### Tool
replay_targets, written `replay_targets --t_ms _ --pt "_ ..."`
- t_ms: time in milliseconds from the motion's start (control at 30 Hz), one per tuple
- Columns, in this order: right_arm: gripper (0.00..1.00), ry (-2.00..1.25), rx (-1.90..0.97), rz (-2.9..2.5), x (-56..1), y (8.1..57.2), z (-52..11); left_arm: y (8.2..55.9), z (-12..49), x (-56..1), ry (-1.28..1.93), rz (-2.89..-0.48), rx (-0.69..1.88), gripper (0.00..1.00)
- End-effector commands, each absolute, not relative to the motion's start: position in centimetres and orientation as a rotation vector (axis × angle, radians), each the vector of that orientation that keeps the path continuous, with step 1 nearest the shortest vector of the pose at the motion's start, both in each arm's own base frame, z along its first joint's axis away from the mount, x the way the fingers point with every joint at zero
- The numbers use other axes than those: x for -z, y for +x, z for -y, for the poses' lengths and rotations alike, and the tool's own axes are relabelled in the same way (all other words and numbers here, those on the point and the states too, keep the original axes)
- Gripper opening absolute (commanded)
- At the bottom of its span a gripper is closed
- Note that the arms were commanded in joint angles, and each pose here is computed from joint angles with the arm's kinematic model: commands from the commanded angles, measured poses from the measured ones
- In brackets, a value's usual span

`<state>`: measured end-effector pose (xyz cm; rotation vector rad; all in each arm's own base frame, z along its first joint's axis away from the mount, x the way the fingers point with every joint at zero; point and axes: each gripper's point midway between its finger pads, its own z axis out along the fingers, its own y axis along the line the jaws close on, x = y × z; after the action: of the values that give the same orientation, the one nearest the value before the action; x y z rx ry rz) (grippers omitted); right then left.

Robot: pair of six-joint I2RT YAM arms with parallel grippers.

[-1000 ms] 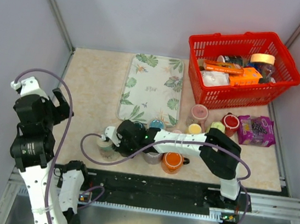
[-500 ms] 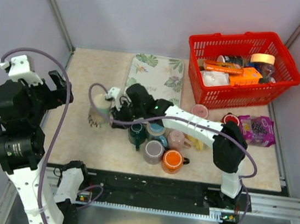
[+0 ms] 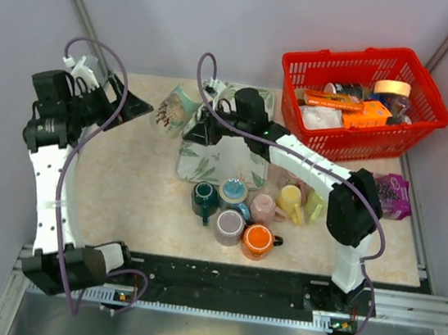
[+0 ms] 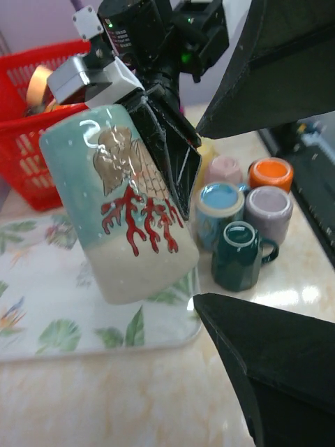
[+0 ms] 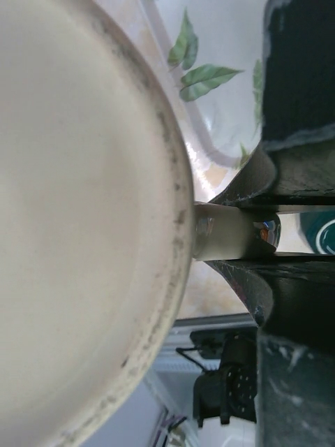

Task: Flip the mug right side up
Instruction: Turn over the cup at the center of the board.

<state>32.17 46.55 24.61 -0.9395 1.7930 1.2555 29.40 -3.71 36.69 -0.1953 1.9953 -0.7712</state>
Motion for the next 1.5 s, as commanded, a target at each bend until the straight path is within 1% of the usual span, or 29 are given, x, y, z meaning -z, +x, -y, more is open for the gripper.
replay_targets --t_ms 0,67,167,233,300,400,500,567,867,967,1200,1233,1333,1367,1467 --pt "0.0 -0.935 -1.437 -1.394 -35.5 31.4 -47.8 31.7 6.4 -38.3 -0.169 -1.877 1.238 0.96" --pt "0.0 -0.956 -1.456 -1.39 -35.5 31.1 -47.5 33.2 6.5 -38.1 -0.253 -1.819 1.412 0.95" --pt "0.0 -0.966 -1.471 -1.421 -34.5 31.6 -47.1 35.4 5.8 -36.8 -0.335 -1.813 1.455 0.95" --pt "0.0 -0.927 -1.469 -1.458 -33.9 32.7 -46.8 36.4 5.7 -36.8 -0.358 -1.798 1.509 0.93" --pt "0.0 -0.923 -1.47 -1.456 -33.7 33.1 -46.7 36.8 6.2 -36.8 -0.347 -1.799 1.577 0.93" --pt "0.0 -0.92 -1.469 -1.462 -32.9 33.7 -47.1 37.3 6.8 -36.3 -0.369 -1.812 1.645 0.9" --pt "0.0 -0.892 -1.454 -1.463 -32.8 34.6 -47.5 37.0 8.2 -35.5 -0.359 -1.877 1.733 0.88" --pt "0.0 -0.887 -1.448 -1.472 -32.3 35.2 -47.9 37.0 8.4 -34.6 -0.407 -1.906 1.771 0.88" --pt "0.0 -0.844 -1.378 -1.503 -31.0 37.1 -48.3 37.9 9.3 -32.6 -0.466 -1.987 1.779 0.84" --pt "0.0 -0.837 -1.341 -1.496 -31.1 37.8 -48.2 38.0 9.0 -31.4 -0.537 -2.014 1.766 0.88" --pt "0.0 -0.815 -1.296 -1.495 -31.2 38.8 -48.1 38.0 8.9 -30.2 -0.588 -2.04 1.753 0.89" --pt "0.0 -0.816 -1.297 -1.494 -31.1 38.8 -48.2 38.0 8.8 -30.2 -0.589 -2.043 1.75 0.88" --pt "0.0 -0.823 -1.306 -1.52 -30.2 38.9 -48.4 38.0 8.8 -30.8 -0.58 -2.019 1.774 0.78" --pt "0.0 -0.825 -1.311 -1.532 -29.7 38.8 -48.5 38.2 8.8 -30.8 -0.583 -2.011 1.782 0.71" --pt "0.0 -0.828 -1.345 -1.586 -27.8 38.5 -48.8 38.8 8.7 -32.0 -0.531 -1.959 1.782 0.62"
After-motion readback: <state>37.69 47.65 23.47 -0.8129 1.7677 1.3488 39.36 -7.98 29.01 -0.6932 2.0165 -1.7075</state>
